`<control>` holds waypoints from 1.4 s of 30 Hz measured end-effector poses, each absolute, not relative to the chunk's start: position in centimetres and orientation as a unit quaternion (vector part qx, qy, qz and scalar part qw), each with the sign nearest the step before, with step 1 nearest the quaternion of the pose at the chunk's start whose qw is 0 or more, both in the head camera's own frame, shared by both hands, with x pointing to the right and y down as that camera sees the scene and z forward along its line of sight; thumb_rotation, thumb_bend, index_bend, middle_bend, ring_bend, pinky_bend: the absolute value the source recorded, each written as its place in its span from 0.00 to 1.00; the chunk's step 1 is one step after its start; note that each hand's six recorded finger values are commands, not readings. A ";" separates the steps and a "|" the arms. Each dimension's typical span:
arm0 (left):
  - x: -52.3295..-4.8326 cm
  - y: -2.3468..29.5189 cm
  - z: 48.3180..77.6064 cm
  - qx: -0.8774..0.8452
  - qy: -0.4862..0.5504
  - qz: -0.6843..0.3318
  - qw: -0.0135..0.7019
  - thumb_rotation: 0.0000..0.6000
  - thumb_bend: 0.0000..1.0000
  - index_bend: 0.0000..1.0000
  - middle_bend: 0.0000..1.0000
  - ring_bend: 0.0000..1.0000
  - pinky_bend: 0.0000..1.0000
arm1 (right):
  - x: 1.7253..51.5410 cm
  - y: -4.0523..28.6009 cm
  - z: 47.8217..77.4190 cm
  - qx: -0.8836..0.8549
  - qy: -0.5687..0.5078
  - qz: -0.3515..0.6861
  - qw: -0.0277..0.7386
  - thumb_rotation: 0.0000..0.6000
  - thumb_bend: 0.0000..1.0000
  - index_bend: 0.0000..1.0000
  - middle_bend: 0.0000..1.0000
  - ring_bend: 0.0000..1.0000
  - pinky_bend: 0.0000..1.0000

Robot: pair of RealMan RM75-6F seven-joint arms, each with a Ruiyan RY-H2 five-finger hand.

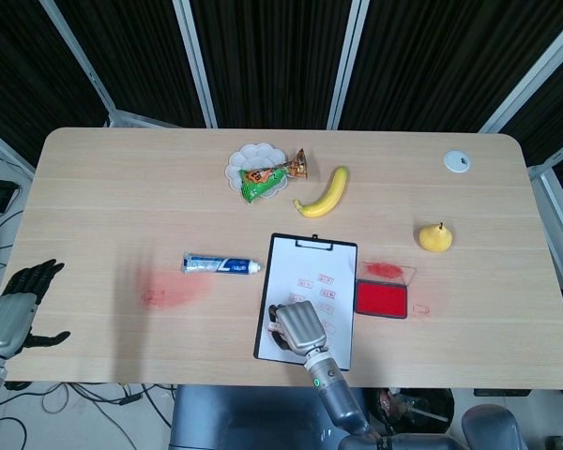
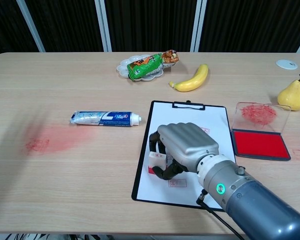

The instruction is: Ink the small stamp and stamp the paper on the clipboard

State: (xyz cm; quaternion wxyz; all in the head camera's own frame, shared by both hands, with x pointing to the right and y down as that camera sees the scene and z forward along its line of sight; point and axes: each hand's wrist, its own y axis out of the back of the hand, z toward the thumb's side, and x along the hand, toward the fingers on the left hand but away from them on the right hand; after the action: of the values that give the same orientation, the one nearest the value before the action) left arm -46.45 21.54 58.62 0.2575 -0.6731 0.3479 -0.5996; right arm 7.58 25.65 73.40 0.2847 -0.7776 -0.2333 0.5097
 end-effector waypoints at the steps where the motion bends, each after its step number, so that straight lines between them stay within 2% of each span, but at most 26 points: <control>1: -46.5 21.5 58.6 -0.673 0.348 -0.600 0.257 1.00 0.02 0.00 0.00 0.00 0.00 | 7.6 25.7 73.4 -0.777 -0.233 0.510 0.285 1.00 0.76 0.92 0.81 0.89 0.82; 23: -46.5 21.5 58.6 -0.672 0.348 -0.600 0.258 1.00 0.02 0.00 0.00 0.00 0.00 | 7.9 25.4 73.4 -0.775 -0.239 0.512 0.284 1.00 0.76 0.92 0.81 0.89 0.82; 35: -46.5 21.6 58.7 -0.671 0.348 -0.602 0.258 1.00 0.02 0.00 0.00 0.00 0.00 | 7.9 22.6 71.8 -0.771 -0.275 0.494 0.292 1.00 0.76 0.92 0.81 0.89 0.82; 42: -46.5 21.6 58.7 -0.670 0.347 -0.603 0.260 1.00 0.02 0.00 0.00 0.00 0.00 | 8.1 20.4 69.8 -0.769 -0.302 0.477 0.299 1.00 0.76 0.92 0.81 0.89 0.82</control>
State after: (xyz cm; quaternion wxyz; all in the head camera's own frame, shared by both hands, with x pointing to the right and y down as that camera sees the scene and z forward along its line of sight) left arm -46.45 21.55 58.70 0.2598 -0.6701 0.3470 -0.6025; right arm 8.14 20.44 69.80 0.2986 -0.7694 -0.3019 0.4772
